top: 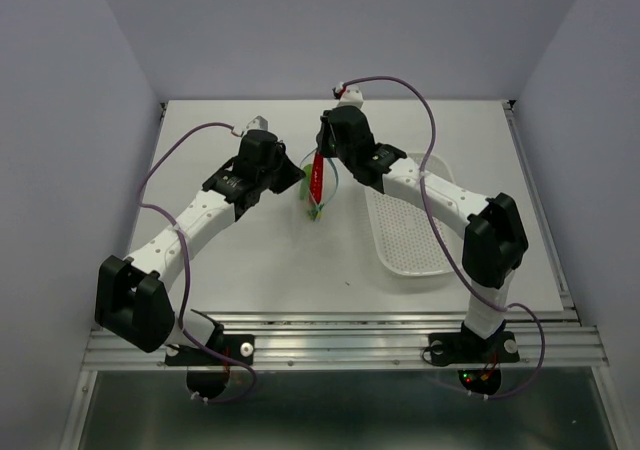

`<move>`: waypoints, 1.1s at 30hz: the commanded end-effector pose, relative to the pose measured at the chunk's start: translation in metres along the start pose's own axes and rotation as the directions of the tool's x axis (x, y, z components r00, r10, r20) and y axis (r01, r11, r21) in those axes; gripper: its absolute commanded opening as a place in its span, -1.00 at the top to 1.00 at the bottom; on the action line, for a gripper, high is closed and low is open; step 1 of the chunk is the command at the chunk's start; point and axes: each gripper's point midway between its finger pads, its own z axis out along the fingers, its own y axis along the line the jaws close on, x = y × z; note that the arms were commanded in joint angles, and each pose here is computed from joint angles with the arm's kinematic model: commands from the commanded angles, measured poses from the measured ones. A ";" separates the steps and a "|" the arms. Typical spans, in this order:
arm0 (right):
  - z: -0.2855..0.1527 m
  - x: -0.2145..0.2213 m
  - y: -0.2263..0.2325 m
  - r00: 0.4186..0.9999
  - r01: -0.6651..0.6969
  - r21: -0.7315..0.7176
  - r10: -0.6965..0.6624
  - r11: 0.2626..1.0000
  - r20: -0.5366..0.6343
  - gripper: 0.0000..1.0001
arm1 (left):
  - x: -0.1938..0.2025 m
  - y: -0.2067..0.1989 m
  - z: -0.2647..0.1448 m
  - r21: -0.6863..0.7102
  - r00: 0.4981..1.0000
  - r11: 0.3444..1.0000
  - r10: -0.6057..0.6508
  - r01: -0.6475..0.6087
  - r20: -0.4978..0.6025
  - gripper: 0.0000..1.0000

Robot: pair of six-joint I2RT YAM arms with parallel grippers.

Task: Place the food in the zip-top bag and seal the zipper
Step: Place the fake vegetable in the zipper food storage bag.

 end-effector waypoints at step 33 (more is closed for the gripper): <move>-0.063 0.037 0.017 0.973 -0.217 -0.044 0.213 0.975 -0.094 0.99 | 0.000 -0.010 0.006 0.052 1.000 0.998 -0.024 0.023 0.005 1.00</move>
